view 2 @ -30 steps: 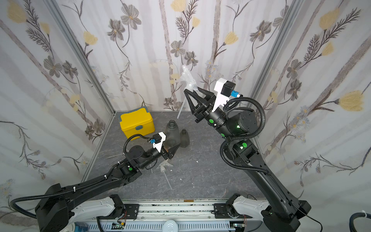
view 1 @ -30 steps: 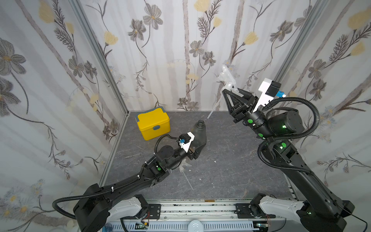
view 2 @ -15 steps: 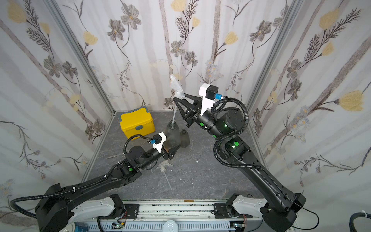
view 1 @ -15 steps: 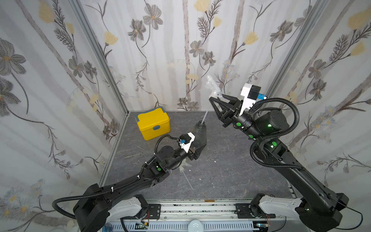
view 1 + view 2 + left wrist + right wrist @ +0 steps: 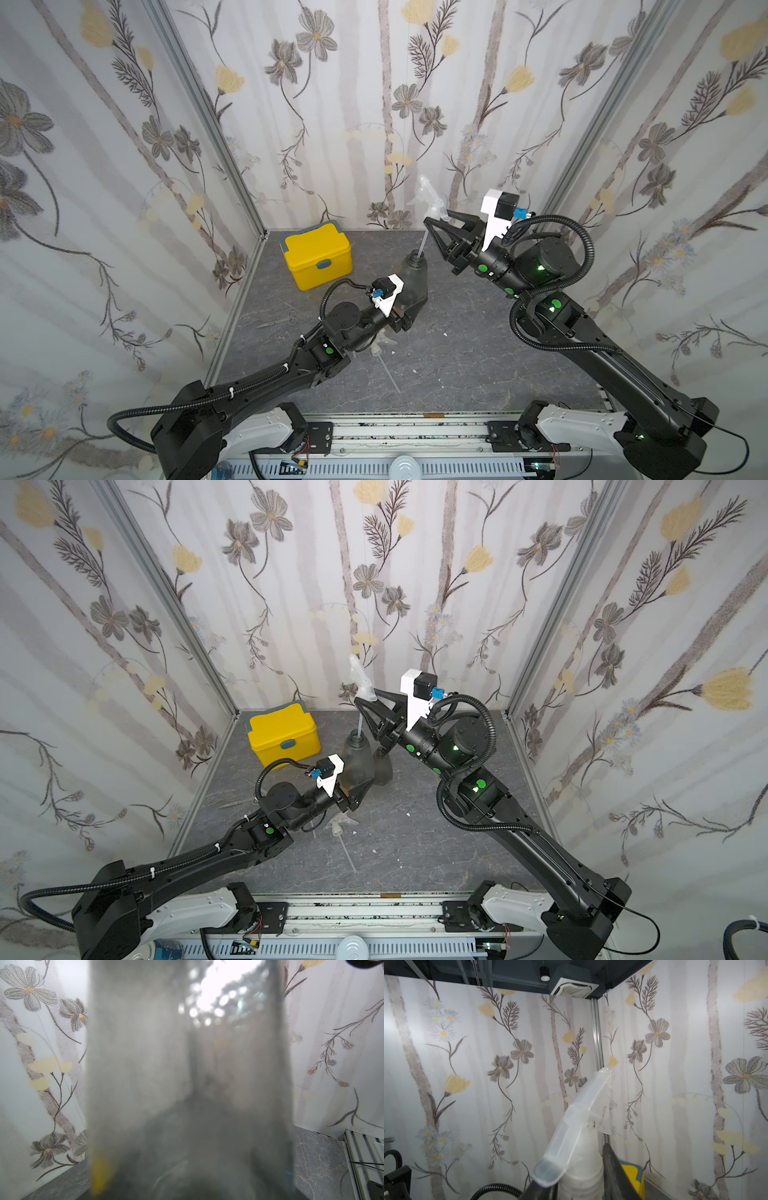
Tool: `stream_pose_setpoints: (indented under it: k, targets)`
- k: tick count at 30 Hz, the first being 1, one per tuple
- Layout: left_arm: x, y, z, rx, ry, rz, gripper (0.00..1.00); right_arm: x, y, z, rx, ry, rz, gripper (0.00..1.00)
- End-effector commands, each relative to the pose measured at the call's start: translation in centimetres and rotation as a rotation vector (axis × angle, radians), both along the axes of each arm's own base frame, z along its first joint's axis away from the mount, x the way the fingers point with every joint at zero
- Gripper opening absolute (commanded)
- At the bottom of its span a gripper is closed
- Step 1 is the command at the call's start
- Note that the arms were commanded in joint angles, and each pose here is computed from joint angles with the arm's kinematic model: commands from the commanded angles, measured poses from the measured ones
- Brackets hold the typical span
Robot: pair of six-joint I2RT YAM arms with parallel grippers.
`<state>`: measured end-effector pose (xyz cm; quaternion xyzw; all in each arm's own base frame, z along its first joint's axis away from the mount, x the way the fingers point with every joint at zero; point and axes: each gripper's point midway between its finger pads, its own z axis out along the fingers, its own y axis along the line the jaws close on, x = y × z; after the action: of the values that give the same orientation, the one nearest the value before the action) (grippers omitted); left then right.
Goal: Attach spray nozzles to spray bottles
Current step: Insert the spray nozzle into the spray bottle.
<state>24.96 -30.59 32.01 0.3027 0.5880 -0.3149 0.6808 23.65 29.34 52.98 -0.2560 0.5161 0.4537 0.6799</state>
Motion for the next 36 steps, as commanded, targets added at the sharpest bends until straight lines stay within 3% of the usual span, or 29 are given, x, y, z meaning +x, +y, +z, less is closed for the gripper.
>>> stream_pose_setpoints:
  k: [1,12,36]
  targets:
    - [-0.1,0.3,1.6,-0.055,-0.015,0.006,0.79,-1.0,0.3,-1.3,-0.016,-0.039,0.005,0.35]
    - [-0.1,0.3,1.6,-0.055,-0.018,0.006,0.79,-0.6,0.9,-5.4,-0.040,0.023,-0.028,0.33]
    - [-0.2,-0.2,1.0,-0.021,-0.014,-0.008,0.77,-0.2,1.4,-5.8,-0.093,-0.013,-0.061,0.33]
